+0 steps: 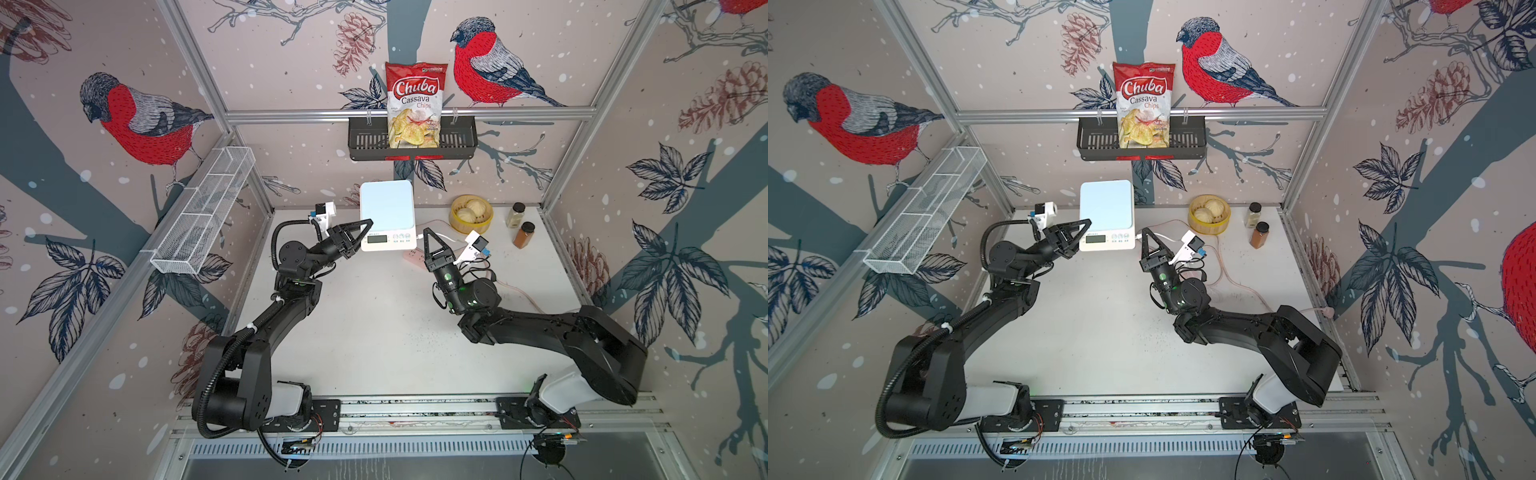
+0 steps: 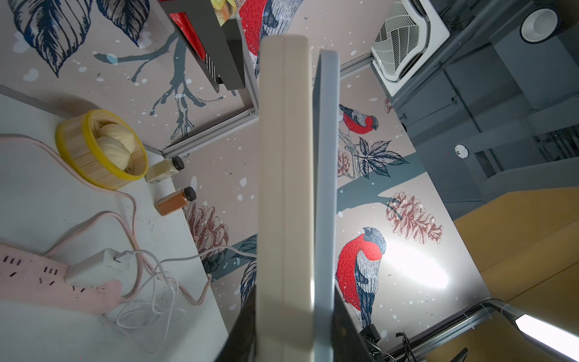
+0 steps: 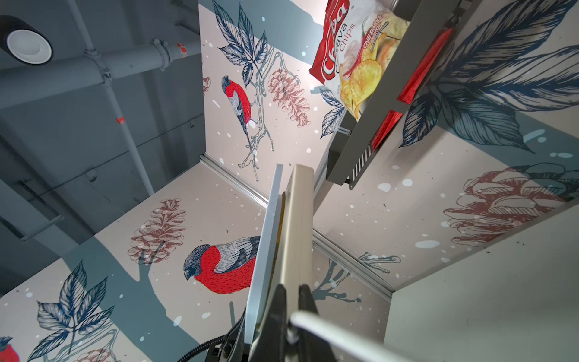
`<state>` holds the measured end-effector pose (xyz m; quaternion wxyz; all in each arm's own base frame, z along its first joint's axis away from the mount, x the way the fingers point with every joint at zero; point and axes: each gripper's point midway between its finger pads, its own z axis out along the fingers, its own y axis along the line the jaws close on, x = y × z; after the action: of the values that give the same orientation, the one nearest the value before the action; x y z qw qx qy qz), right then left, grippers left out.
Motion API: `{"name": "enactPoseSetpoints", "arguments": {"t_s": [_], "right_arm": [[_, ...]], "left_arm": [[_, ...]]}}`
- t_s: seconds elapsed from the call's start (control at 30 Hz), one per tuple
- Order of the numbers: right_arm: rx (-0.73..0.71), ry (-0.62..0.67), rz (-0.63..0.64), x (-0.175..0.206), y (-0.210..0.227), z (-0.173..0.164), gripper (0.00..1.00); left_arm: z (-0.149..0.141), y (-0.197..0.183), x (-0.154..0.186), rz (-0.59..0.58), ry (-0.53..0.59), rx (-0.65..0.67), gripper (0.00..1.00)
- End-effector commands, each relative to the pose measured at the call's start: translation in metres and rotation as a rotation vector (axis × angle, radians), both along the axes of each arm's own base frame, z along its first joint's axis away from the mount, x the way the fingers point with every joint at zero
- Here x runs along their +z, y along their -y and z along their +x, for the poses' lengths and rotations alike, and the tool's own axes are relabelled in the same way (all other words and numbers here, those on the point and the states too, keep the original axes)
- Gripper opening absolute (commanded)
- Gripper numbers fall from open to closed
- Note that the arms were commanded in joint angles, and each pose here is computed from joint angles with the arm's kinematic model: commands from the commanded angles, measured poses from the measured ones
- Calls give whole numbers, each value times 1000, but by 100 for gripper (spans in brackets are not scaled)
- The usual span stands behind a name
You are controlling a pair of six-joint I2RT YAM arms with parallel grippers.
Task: Charge the electronic scale
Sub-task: Insert the charging cable into the electronic scale.
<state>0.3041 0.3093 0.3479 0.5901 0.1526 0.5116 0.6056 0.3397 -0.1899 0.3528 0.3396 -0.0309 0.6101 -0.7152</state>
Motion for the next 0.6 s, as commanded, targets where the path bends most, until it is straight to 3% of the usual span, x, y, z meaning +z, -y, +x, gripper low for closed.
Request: {"name": "enactPoseSetpoints", "arguments": {"t_s": [0.0,0.43,0.57], "right_arm": [[1,-22,-77,-15,-15,6,0],[-19,-26,-57,-33,-27,3,0],[-7,0,-102,-33,-40,-1,0]], "left_arm": [[-16,4,16,-28,77,-25,0],[-18,-8,10,-79,13,70,0],[-20,-7,13,-85,16,71,0]]}}
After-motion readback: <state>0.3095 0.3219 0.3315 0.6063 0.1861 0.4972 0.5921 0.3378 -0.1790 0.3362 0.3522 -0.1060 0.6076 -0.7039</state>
